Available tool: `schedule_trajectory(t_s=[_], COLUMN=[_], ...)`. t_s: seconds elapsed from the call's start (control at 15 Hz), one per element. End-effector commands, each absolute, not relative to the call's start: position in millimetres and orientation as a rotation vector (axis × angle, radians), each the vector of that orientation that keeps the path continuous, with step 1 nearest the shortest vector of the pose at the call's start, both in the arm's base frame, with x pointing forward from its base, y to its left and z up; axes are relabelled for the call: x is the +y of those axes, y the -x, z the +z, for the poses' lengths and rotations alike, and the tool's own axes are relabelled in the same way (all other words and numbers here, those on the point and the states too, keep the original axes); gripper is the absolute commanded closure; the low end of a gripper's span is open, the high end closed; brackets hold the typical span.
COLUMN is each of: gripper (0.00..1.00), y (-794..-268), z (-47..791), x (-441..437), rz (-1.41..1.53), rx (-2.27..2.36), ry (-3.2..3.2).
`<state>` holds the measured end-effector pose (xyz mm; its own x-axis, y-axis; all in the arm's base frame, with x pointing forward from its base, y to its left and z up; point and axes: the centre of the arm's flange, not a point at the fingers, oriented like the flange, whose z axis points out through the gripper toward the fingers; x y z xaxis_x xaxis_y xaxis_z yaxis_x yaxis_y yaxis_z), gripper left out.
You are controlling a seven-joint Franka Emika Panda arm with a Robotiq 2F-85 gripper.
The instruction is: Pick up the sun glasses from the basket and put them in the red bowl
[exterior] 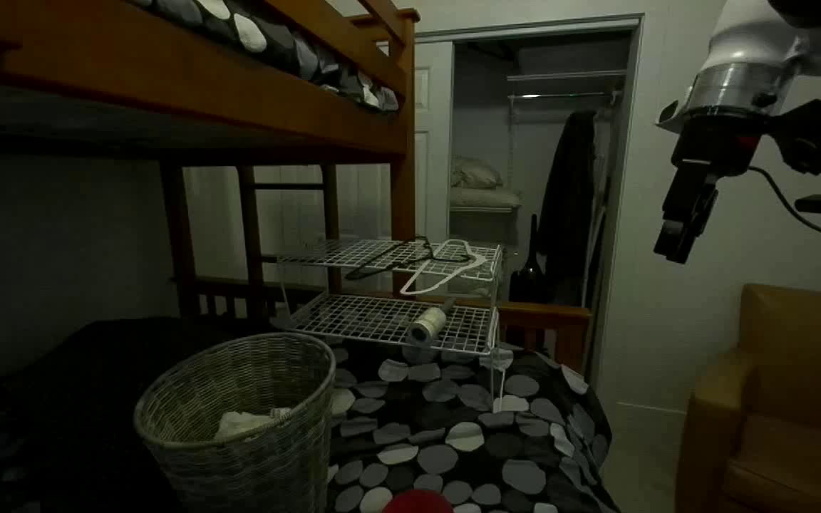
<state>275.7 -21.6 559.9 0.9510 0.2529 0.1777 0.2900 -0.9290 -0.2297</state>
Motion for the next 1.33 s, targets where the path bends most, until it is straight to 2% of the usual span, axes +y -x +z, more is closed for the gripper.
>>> schedule_trajectory(t_s=[0.0,0.33,0.6,0.93,1.27], gripper=[0.0,0.0,0.0,0.0,0.0], y=[-276,-276,-280,-286,-278], z=[560,557,540,519,521], x=[-22,-10,83,182,190], rz=[-0.212,-0.223,-0.365,-0.689,-0.677], rx=[-0.403,-0.428,-0.592,-0.818,-0.855], ry=[2.85,2.832,2.679,2.657,2.648])
